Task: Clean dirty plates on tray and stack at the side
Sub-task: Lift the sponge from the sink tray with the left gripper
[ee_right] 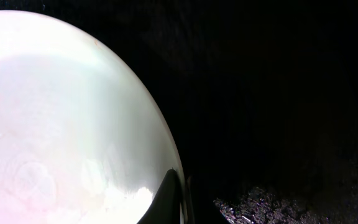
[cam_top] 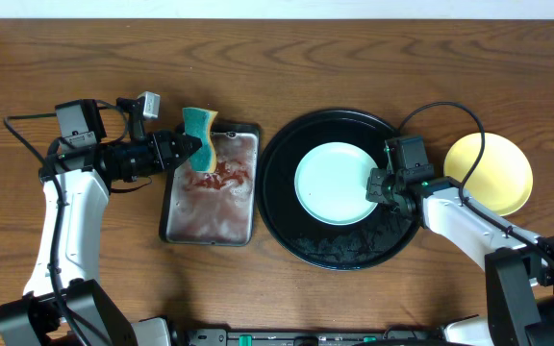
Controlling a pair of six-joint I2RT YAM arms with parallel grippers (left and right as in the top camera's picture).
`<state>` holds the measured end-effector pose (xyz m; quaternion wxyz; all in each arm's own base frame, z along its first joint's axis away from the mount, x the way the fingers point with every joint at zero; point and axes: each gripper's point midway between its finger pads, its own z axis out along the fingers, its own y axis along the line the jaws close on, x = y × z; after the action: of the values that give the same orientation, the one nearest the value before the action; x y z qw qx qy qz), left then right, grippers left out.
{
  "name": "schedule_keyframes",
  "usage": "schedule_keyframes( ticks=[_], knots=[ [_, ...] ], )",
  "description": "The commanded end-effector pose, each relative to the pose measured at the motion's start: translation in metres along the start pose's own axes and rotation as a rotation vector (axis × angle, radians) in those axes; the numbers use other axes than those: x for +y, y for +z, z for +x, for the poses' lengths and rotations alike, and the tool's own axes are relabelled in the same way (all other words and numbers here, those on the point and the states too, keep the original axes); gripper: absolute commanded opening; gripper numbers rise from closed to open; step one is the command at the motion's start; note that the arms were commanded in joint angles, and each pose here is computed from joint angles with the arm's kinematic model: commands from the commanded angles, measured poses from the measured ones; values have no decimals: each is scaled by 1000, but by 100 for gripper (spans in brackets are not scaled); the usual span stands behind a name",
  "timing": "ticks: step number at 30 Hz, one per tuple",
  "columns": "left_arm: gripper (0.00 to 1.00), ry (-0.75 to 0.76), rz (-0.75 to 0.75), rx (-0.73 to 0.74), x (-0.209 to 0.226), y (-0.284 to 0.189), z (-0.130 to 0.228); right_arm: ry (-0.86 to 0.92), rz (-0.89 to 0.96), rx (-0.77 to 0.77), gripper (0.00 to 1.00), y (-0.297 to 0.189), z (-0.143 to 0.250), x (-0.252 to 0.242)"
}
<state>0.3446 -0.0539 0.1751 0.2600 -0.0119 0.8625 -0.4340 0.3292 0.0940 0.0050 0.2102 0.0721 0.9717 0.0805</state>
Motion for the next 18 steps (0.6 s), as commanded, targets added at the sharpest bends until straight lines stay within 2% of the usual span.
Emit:
schedule_keyframes(
  ticks=[1, 18],
  knots=[
    [7, 32, 41, -11, -10, -4, -1, -16, 105, 24, 1, 7, 12, -22],
    [7, 38, 42, -15, -10, -4, -2, -16, 104, 23, 1, 7, 12, -22]
  ],
)
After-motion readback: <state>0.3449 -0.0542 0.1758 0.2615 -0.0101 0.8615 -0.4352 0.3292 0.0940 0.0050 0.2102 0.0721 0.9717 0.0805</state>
